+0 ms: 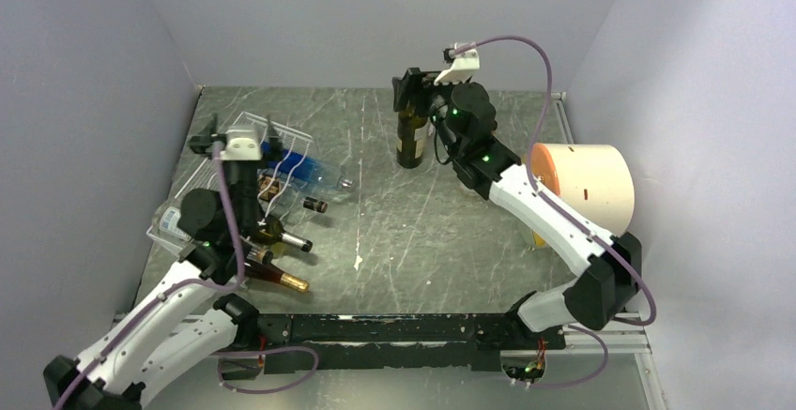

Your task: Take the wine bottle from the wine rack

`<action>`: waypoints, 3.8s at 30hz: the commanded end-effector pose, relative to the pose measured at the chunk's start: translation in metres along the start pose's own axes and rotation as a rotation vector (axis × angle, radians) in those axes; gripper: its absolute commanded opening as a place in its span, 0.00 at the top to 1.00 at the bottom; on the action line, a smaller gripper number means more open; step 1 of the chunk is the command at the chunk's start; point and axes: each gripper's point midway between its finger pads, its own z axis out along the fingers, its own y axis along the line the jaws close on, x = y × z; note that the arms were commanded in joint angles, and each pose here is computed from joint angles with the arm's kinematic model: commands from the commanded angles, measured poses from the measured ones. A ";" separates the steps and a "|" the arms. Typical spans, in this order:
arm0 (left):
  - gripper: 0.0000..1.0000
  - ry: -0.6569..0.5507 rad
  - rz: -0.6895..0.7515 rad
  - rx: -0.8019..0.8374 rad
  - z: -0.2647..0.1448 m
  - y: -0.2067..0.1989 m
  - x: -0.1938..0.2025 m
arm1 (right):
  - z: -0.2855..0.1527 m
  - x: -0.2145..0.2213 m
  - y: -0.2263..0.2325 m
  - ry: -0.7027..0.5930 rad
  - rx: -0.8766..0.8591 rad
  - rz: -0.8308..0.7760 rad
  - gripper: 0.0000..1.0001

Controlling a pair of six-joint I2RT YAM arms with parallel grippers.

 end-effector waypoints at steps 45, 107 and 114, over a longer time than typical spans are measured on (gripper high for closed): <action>0.06 0.001 -0.075 -0.005 0.010 0.008 0.003 | -0.108 0.327 0.337 0.885 -0.892 0.569 0.47; 0.05 -0.017 -0.071 0.167 -0.002 -0.035 -0.014 | -0.136 0.162 0.308 0.477 -1.101 0.982 1.00; 0.05 -0.014 -0.066 0.171 -0.002 -0.036 -0.013 | -0.116 0.200 0.318 0.489 -1.041 0.907 1.00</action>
